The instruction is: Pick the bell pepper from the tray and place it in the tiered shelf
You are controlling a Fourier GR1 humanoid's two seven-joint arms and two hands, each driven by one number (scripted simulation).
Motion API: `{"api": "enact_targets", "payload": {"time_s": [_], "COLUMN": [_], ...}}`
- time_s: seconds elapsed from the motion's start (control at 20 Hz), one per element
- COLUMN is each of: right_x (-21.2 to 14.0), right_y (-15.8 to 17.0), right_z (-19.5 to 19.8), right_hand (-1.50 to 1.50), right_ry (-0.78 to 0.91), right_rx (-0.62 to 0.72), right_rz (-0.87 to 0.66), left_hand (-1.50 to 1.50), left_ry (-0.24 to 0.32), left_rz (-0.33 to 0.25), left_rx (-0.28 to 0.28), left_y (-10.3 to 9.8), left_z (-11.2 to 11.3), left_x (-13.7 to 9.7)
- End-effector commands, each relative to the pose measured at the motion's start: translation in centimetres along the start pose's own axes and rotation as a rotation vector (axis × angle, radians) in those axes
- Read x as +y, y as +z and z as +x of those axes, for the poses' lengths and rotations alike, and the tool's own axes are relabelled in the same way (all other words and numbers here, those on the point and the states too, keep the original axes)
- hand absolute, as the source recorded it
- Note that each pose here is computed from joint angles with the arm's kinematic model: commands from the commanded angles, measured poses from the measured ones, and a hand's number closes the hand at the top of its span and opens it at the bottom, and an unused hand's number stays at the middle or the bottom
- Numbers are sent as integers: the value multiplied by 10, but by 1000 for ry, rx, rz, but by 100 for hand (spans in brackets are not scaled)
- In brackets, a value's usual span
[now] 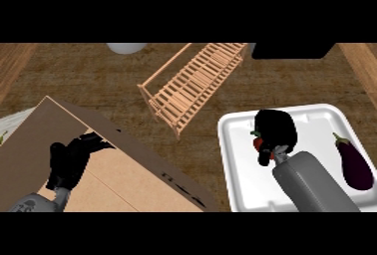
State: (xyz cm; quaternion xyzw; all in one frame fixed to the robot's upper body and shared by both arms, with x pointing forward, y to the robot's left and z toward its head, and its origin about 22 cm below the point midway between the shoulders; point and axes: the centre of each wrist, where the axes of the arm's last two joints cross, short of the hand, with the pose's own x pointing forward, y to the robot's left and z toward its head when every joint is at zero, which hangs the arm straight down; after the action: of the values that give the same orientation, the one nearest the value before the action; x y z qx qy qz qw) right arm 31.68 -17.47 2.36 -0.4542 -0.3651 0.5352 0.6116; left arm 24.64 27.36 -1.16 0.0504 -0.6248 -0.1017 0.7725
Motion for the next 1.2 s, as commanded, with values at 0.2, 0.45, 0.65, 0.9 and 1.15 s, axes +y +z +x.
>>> {"api": "enact_targets", "payload": {"time_s": [0.2, 0.45, 0.65, 0.9, 1.15], "right_x": [-70, -133, -173, -209, -238], "right_y": [-18, -24, -32, -27, -28], "right_z": [-70, -151, -139, -135, -126], "right_hand": [150, 150, 150, 150, 150], "right_ry": [-27, -105, -198, -475, -492], "right_rx": [-591, -660, -699, -776, -753], "right_rz": [-15, -176, -301, -346, -390], "left_hand": [0, 0, 0, 0, 0], "left_ry": [-40, -40, -34, -61, -41], "left_rz": [-52, -40, -58, -30, -48], "left_rx": [16, 31, 25, 41, 24], "left_y": [9, 14, 5, 14, 20], "left_z": [-11, -4, -15, -8, -6], "left_x": [-9, -6, -6, -4, -14]}}
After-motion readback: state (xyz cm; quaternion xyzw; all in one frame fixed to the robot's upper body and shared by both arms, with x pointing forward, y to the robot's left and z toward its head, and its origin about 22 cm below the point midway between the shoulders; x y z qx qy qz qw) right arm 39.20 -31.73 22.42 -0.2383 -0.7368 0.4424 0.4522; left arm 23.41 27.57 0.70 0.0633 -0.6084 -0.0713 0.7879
